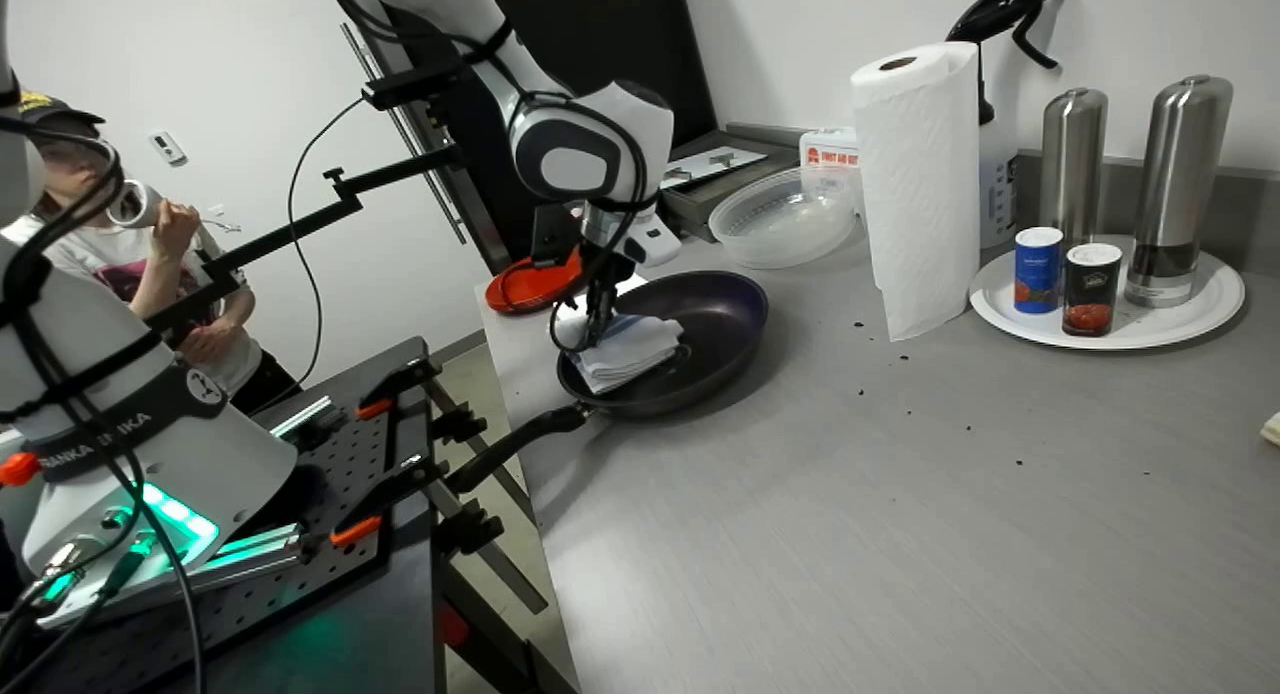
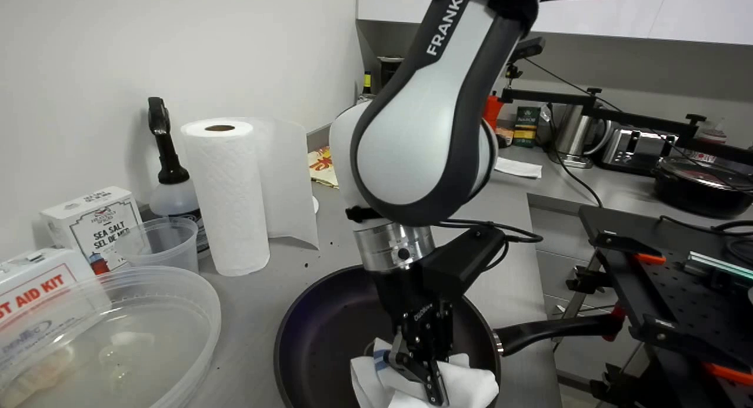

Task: Use the towel to wipe the pan

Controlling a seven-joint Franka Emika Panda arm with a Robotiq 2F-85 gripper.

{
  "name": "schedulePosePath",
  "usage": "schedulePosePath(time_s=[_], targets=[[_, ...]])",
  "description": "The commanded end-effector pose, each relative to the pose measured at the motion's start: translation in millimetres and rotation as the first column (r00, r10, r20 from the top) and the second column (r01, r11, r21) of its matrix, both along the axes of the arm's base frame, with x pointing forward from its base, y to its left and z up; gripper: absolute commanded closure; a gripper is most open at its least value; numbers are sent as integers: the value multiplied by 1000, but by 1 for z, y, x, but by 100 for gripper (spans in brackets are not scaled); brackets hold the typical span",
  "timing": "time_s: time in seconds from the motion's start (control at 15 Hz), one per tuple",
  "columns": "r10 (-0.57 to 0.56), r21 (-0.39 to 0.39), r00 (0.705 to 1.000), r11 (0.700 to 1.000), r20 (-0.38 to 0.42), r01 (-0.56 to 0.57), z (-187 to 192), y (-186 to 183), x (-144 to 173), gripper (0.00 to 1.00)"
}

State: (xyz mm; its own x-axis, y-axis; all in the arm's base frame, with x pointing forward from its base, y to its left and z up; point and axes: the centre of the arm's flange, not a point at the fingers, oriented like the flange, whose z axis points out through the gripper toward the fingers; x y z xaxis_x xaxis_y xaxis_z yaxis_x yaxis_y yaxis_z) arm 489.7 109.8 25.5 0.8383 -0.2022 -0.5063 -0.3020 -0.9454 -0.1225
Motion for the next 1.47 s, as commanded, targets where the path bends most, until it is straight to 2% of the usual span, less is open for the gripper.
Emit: schedulePosePath(time_s=[0.0, 0.27, 0.6, 0.8, 1.0, 1.2, 1.4], targets=[[17, 60, 1000, 998, -25, -16, 25, -10, 13, 96], [-10, 26, 999, 1000, 46, 9, 49, -41, 30, 96], [-82, -107, 982, 989, 168, 101, 71, -115, 51, 96], [-127, -182, 964, 968, 234, 171, 83, -171, 60, 96], [-179, -219, 939, 944, 293, 248, 101, -221, 64, 96], [-217, -242, 915, 920, 341, 308, 115, -257, 64, 96], [-244, -278, 888, 888, 390, 366, 114, -282, 61, 96]])
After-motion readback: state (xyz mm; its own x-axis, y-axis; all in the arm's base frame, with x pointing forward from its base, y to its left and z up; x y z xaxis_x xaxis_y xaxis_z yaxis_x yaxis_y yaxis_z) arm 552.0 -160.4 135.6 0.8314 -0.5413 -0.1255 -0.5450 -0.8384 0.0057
